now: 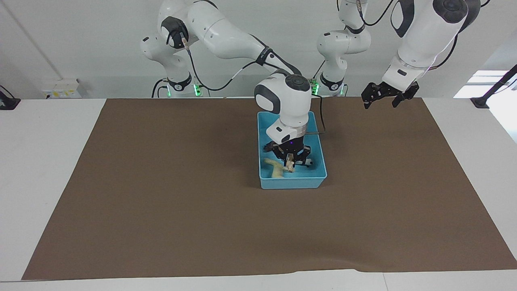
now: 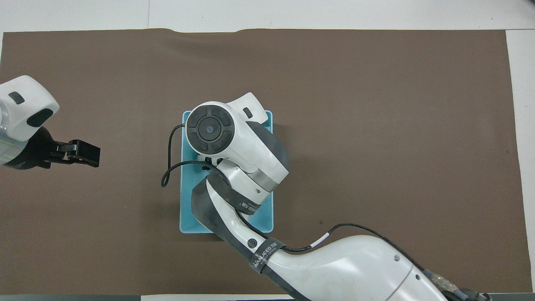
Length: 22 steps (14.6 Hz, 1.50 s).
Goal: Put all toys into storage box
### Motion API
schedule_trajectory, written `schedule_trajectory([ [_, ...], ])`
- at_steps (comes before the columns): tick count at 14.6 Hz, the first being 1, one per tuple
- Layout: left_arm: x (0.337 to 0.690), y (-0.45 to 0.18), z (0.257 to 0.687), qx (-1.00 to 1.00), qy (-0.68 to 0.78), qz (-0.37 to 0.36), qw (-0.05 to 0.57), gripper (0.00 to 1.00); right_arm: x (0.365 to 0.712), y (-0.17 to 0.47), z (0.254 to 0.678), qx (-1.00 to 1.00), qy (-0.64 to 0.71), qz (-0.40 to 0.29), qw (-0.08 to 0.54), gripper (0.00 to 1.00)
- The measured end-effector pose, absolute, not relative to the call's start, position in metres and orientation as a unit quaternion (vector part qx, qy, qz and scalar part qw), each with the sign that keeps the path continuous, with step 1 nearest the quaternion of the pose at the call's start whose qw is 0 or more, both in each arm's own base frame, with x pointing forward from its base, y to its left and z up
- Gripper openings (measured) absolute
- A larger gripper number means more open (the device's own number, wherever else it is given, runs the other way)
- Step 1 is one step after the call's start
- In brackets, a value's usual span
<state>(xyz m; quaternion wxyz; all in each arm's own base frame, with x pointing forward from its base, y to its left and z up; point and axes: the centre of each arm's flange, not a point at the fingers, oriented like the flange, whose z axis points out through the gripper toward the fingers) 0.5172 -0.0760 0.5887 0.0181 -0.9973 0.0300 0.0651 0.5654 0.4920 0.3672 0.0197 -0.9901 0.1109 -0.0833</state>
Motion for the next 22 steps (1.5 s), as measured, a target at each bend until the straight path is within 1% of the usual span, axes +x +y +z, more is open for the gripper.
schedule_trajectory([
  [1,0.518,-0.078,0.586,-0.997,0.032,0.068,0.018,1.0,0.565,0.49,0.37,-0.989,0.121,-0.081,0.017,0.43],
  [2,0.518,-0.079,0.585,-0.997,0.034,0.069,0.018,1.0,0.564,0.489,0.376,-0.987,0.137,-0.079,0.014,0.57],
  [3,0.518,-0.08,0.585,-0.997,0.035,0.069,0.018,1.0,0.565,0.487,0.384,-0.985,0.154,-0.08,0.015,0.67],
  [6,0.519,-0.08,0.586,-0.997,0.036,0.068,0.018,1.0,0.581,0.465,0.425,-0.975,0.199,-0.091,0.042,0.96],
  [7,0.519,-0.079,0.586,-0.997,0.037,0.068,0.019,1.0,0.593,0.444,0.447,-0.97,0.215,-0.097,0.051,1.0],
  [9,0.519,-0.078,0.587,-0.996,0.046,0.067,0.021,1.0,0.615,0.385,0.497,-0.969,0.218,-0.103,0.048,1.0],
  [11,0.519,-0.078,0.588,-0.996,0.052,0.066,0.021,1.0,0.626,0.319,0.546,-0.976,0.186,-0.106,0.031,1.0],
  [14,0.519,-0.078,0.588,-0.996,0.055,0.065,0.021,1.0,0.641,0.213,0.597,-0.985,0.129,-0.117,0.008,1.0],
  [16,0.519,-0.078,0.588,-0.996,0.055,0.066,0.021,1.0,0.654,0.132,0.612,-0.989,0.079,-0.124,-0.01,1.0],
  [18,0.519,-0.079,0.588,-0.996,0.056,0.066,0.021,1.0,0.659,0.069,0.612,-0.992,0.055,-0.107,-0.023,1.0],
  [20,0.519,-0.079,0.588,-0.996,0.056,0.066,0.021,1.0,0.651,0.031,0.612,-0.995,0.05,-0.074,-0.034,1.0],
  [22,0.519,-0.077,0.588,-0.996,0.054,0.065,0.021,1.0,0.632,0.008,0.621,-0.998,0.04,-0.033,-0.03,1.0],
])
